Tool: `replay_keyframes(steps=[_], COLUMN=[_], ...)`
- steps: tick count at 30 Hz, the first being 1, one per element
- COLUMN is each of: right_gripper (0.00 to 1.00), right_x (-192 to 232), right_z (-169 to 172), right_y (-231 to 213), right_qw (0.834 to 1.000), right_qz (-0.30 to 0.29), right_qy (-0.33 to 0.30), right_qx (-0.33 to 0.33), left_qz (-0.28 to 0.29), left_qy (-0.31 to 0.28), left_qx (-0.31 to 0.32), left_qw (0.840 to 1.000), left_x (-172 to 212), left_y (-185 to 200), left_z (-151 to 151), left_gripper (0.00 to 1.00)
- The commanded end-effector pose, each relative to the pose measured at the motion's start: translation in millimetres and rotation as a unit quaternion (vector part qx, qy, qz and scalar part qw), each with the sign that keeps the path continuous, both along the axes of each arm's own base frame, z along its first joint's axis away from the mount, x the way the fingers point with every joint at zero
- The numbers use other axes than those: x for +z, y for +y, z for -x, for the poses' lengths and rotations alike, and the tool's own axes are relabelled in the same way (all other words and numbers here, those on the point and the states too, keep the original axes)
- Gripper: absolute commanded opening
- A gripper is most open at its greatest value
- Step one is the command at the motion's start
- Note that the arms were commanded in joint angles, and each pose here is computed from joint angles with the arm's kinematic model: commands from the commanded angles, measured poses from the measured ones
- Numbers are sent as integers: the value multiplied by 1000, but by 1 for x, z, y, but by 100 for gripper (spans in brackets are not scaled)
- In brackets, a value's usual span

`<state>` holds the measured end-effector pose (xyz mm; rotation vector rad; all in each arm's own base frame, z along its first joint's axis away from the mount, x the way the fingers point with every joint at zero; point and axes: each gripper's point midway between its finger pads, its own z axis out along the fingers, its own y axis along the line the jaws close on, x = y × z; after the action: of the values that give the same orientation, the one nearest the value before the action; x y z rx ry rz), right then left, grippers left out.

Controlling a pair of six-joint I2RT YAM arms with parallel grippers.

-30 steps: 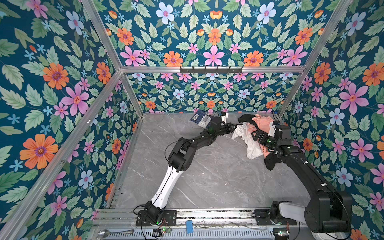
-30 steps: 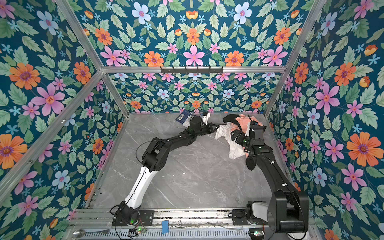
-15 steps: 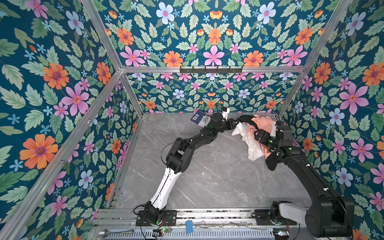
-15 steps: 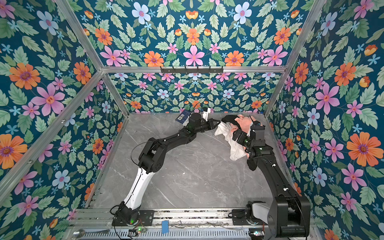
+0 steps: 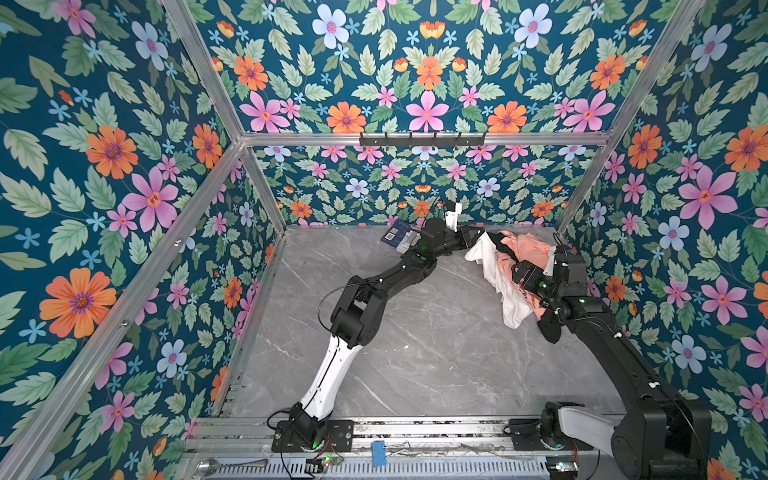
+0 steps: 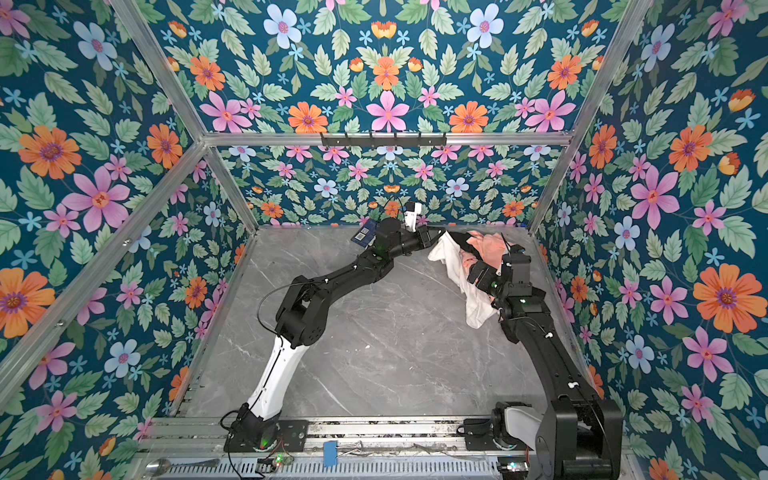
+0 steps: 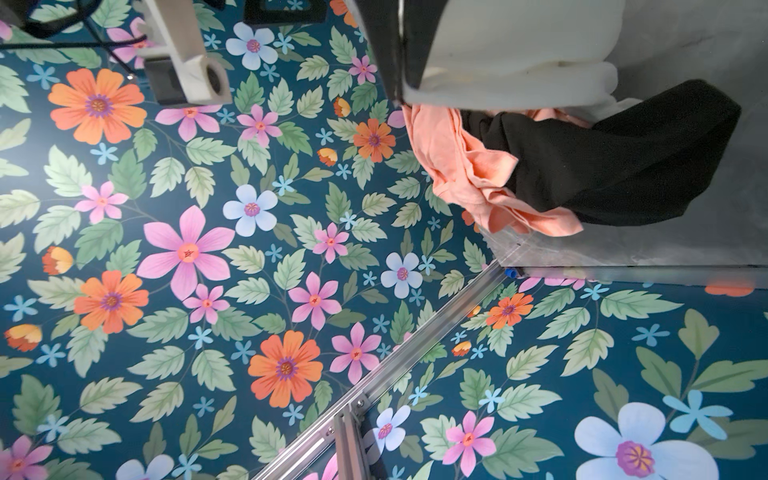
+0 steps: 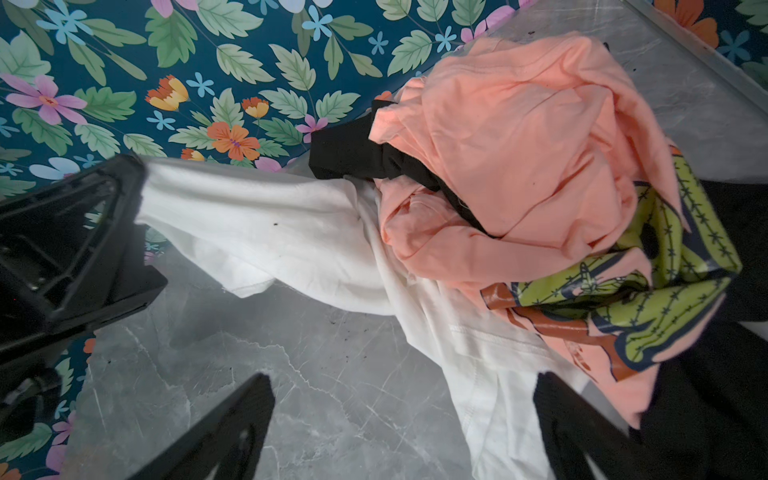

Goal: Pick out a specific cloth from the pile
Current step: 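Lift the white shirt upward with the left gripper while the right gripper holds the pile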

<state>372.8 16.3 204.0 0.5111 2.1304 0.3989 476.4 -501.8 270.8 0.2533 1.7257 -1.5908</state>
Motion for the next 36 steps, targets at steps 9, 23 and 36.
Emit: replay_keyframes(steps=[9,23,36], right_gripper=[99,99,99], right_x=[1,3,-1], right_z=[1,-1,2], right_y=[-7,-9,-12], right_qw=[1000,1000,999], right_qz=[10,13,19], right_qy=[-2,-5,-1], right_qx=[-16,-23,-29], left_qz=[58,83,98], left_qy=[-68,-98,-122], left_qx=[5,9,25], left_qw=[996,992,987], left_x=[74,111,141], left_y=[10,21,41], left_z=[9,16,14], left_gripper=[0,0,0])
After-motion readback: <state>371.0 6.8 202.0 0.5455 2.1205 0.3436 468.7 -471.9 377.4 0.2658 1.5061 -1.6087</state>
